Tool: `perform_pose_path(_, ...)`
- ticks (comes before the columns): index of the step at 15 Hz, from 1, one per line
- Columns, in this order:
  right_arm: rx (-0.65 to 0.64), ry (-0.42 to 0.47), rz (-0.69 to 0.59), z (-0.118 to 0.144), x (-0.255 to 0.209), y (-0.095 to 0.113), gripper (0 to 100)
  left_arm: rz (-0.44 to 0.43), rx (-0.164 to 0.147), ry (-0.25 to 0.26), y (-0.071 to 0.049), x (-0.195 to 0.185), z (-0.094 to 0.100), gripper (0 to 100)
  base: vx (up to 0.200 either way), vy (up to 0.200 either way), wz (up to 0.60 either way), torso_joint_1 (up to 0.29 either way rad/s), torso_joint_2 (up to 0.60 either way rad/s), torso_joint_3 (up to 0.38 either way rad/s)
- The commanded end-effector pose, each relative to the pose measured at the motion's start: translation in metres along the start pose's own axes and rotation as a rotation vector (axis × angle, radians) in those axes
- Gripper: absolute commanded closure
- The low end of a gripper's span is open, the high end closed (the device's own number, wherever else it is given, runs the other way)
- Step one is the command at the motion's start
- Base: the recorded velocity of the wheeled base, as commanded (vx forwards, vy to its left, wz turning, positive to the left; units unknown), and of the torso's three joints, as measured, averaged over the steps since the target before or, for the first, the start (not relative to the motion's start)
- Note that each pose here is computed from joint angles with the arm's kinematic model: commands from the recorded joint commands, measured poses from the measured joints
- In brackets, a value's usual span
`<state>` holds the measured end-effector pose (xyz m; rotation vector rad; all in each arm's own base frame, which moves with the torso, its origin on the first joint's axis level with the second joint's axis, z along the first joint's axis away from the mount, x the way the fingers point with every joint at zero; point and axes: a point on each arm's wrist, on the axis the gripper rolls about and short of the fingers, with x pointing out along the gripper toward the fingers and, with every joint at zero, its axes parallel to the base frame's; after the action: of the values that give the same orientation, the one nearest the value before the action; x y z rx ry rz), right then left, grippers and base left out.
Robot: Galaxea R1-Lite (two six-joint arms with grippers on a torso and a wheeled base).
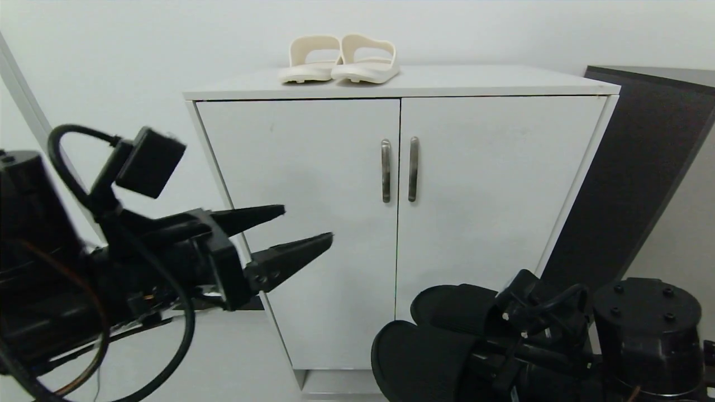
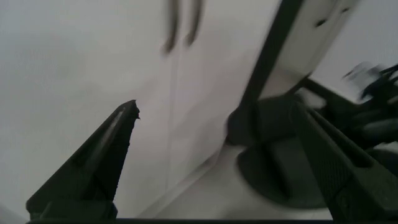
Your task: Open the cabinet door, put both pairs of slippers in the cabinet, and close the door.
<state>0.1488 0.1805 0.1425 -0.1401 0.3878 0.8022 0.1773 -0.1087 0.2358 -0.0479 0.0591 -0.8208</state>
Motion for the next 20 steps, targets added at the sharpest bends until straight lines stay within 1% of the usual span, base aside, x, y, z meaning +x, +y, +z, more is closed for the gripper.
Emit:
perform_pose_path(1, 0.002, 0.016, 0.0, -0.003, 0.004, 0.0, 100, -0.1, -0.038, 0.044, -0.01, 0.062, 0.0, 0, 0.0, 0.0, 0.0, 0.0, 0.0, 0.0)
perform_pose_path(3, 0.003, 0.033, 0.0, -0.006, 0.007, 0.0, 100, -0.159, -0.035, 0.017, -0.017, 0.093, 0.012, 0, 0.0, 0.0, 0.0, 0.0, 0.0, 0.0)
perform_pose_path(4, 0.002, 0.038, 0.001, -0.007, 0.007, 0.0, 100, -0.192, -0.046, 0.007, -0.016, 0.107, 0.017, 0, 0.0, 0.0, 0.0, 0.0, 0.0, 0.0)
perform_pose_path(6, 0.003, 0.036, 0.001, -0.007, 0.007, 0.0, 100, -0.272, -0.119, 0.029, -0.015, 0.129, 0.024, 0, 0.0, 0.0, 0.0, 0.0, 0.0, 0.0)
perform_pose_path(7, 0.004, 0.037, 0.0, -0.007, 0.006, -0.001, 100, -0.322, -0.146, 0.044, -0.014, 0.136, 0.026, 0, 0.0, 0.0, 0.0, 0.0, 0.0, 0.0)
perform_pose_path(8, 0.002, 0.043, 0.013, -0.008, 0.007, 0.0, 100, -0.37, -0.182, 0.052, -0.011, 0.141, 0.027, 0, 0.0, 0.0, 0.0, 0.0, 0.0, 0.0)
perform_pose_path(9, 0.004, 0.044, 0.029, -0.008, 0.007, -0.001, 100, -0.408, -0.23, 0.052, -0.006, 0.147, 0.031, 0, 0.0, 0.0, 0.0, 0.0, 0.0, 0.0)
perform_pose_path(10, 0.004, 0.044, 0.03, -0.008, 0.007, -0.001, 100, -0.419, -0.247, 0.052, -0.004, 0.149, 0.033, 0, 0.0, 0.0, 0.0, 0.0, 0.0, 0.0)
perform_pose_path(11, 0.004, 0.044, 0.03, -0.008, 0.007, -0.001, 100, -0.422, -0.275, 0.044, 0.0, 0.159, 0.036, 0, 0.0, 0.0, 0.0, 0.0, 0.0, 0.0)
perform_pose_path(12, 0.004, 0.044, 0.03, -0.008, 0.007, -0.001, 100, -0.417, -0.279, 0.044, 0.001, 0.162, 0.035, 0, 0.0, 0.0, 0.0, 0.0, 0.0, 0.0)
perform_pose_path(14, 0.004, 0.044, 0.032, -0.008, 0.006, -0.001, 100, -0.364, -0.283, 0.037, 0.005, 0.164, 0.033, 0, 0.0, 0.0, 0.0, 0.0, 0.0, 0.0)
perform_pose_path(17, 0.004, 0.042, 0.03, -0.008, 0.006, -0.001, 100, -0.295, -0.279, 0.018, 0.006, 0.163, 0.035, 0, 0.0, 0.0, 0.0, 0.0, 0.0, 0.0)
perform_pose_path(20, -0.001, 0.039, 0.031, -0.007, 0.006, -0.001, 100, -0.257, -0.277, 0.011, 0.009, 0.163, 0.036, 0, 0.0, 0.0, 0.0, 0.0, 0.0, 0.0)
